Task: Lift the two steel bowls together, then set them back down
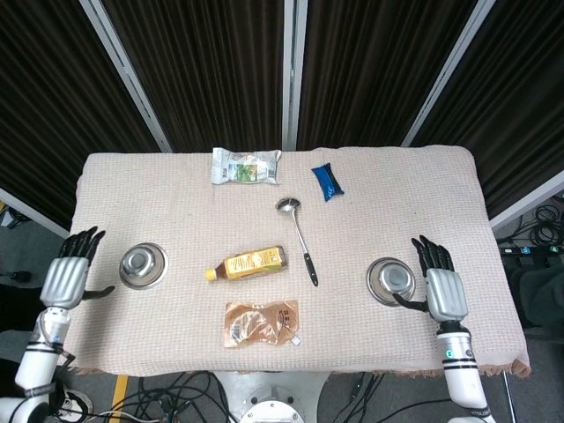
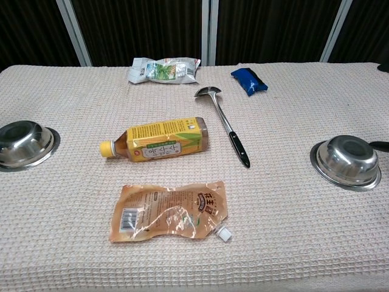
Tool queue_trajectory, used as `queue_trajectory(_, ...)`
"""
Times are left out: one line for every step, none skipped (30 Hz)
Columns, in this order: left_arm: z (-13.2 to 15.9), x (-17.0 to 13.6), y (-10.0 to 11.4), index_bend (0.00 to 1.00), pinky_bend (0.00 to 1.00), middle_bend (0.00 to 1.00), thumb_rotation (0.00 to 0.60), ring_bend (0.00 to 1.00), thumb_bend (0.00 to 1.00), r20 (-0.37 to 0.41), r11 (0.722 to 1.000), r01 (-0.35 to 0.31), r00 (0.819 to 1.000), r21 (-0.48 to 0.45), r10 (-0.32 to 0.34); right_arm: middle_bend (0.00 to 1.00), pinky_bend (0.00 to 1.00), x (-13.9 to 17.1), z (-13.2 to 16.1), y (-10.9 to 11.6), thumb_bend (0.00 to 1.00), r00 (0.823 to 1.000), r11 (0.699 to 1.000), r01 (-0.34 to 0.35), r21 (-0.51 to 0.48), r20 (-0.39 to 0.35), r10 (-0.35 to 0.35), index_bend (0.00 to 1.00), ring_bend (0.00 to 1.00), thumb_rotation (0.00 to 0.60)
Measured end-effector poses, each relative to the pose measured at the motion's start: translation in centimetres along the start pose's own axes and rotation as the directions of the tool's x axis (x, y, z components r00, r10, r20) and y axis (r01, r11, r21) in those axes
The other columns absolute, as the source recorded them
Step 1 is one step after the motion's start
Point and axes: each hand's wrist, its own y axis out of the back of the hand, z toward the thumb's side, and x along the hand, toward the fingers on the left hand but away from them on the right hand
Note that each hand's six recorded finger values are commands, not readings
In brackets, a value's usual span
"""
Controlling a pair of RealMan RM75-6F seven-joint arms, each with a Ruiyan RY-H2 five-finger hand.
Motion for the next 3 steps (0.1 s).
queue_trajectory(-0.5, -1.3, -0.1, 0.01, 0.08, 0.0, 0.6, 0.0, 0.0, -0.033, 1.0, -0.016, 0.999, -0.024, 0.015, 0.0, 0.0, 0.4, -0.5, -0.1, 0.0, 1.0, 1.0, 0.022, 0.001, -0.004, -0.022, 0.0, 0.0, 0.6)
queue_trajectory(-0.8, -2.2, -0.3, 0.01, 0.08, 0.0, 0.6, 0.0, 0.0, -0.056, 0.999, -0.025, 0.998, -0.039, 0.022, 0.0, 0.0, 0.7, -0.9, -0.2, 0.0, 1.0, 1.0, 0.03, 0.001, -0.003, -0.03, 0.0, 0.0, 0.6)
queue_trajectory(-1.1, -3.1, -0.5, 0.01, 0.08, 0.0, 0.6, 0.0, 0.0, -0.077, 0.998, -0.031, 0.997, -0.052, 0.026, 0.0, 0.0, 1.1, -1.3, -0.5, 0.0, 0.999, 0.999, 0.033, 0.001, 0.002, -0.033, 0.0, 0.0, 0.6)
